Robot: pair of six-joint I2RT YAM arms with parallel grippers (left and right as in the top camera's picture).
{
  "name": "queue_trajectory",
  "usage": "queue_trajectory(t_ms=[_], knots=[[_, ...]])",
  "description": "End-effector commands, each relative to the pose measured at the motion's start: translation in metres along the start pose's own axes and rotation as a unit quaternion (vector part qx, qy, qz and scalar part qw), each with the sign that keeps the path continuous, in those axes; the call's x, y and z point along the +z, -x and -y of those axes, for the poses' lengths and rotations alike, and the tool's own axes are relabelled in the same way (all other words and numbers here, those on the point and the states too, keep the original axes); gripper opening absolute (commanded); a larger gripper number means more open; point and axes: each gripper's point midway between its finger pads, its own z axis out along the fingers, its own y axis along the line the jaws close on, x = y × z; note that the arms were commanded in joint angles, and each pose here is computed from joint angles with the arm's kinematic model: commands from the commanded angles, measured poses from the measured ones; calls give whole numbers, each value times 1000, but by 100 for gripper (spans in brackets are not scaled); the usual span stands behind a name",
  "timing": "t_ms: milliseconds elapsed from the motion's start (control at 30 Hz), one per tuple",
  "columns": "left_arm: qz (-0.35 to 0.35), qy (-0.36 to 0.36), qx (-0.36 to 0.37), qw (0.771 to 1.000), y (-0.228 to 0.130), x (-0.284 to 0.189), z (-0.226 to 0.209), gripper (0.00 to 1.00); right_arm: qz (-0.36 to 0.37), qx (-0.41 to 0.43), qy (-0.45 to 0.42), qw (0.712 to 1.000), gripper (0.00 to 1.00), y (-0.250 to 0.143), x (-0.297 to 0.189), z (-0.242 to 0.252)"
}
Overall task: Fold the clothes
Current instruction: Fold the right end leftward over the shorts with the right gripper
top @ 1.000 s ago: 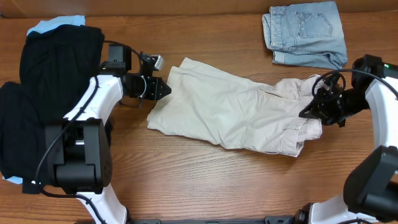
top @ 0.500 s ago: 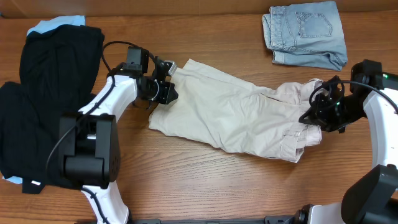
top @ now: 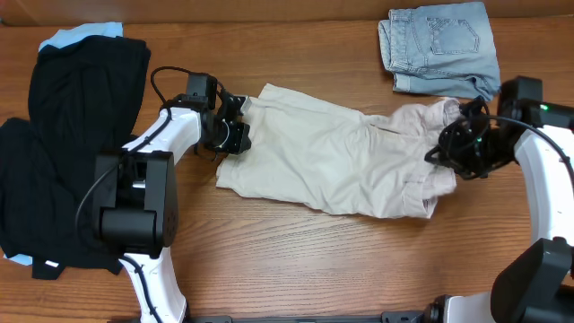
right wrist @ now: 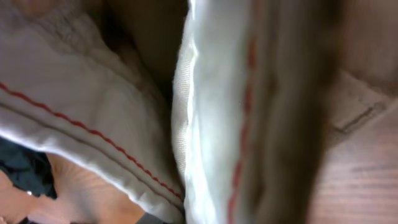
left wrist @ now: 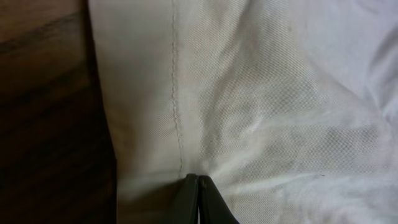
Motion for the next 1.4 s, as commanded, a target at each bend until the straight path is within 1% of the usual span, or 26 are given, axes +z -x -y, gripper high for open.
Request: queue_trajectory(t_ms=[0, 100, 233, 367, 500, 600, 733, 867, 900, 933, 967, 1067, 1200, 1367], knots=[[-34, 21, -24, 999, -17, 24, -14, 4, 35, 35, 0, 999, 4, 8, 0, -28], [-38, 20, -24, 999, -19, 24, -13, 4, 71, 41, -3, 997, 4, 22, 8, -55], [-43, 20, -27, 998, -22, 24, -13, 4, 117, 24, 30, 992, 4, 31, 23, -113], [-46, 20, -27, 998, -24, 24, -12, 4, 156, 1, 66, 985, 4, 30, 33, -169], [-46, 20, -27, 998, -23, 24, -12, 4, 175, -18, 89, 980, 4, 23, 47, -207], [-46, 20, -26, 998, -23, 24, -12, 4, 168, -30, 103, 980, 4, 18, 69, -228], [-51, 20, -28, 998, -26, 24, -12, 4, 149, -35, 114, 982, 4, 10, 102, -244], [-55, 23, -31, 998, -28, 24, -13, 4, 141, -51, 123, 981, 4, 1, 118, -258], [-59, 31, -33, 997, -29, 22, -16, 6, 141, -54, 124, 981, 4, -1, 120, -261], [-67, 41, -37, 996, -31, 19, -19, 11, 142, -56, 123, 981, 4, -3, 121, -262], [-77, 49, -42, 995, -33, 14, -21, 12, 142, -58, 122, 981, 4, -4, 122, -263], [-107, 74, -61, 990, -32, -9, -28, 12, 141, -59, 123, 981, 4, -5, 122, -263], [-129, 105, -77, 983, -18, -53, -30, 8, 141, -59, 124, 981, 4, -5, 122, -264], [-115, 135, -92, 980, 10, -105, -25, 11, 134, -68, 126, 981, 4, -14, 125, -269]])
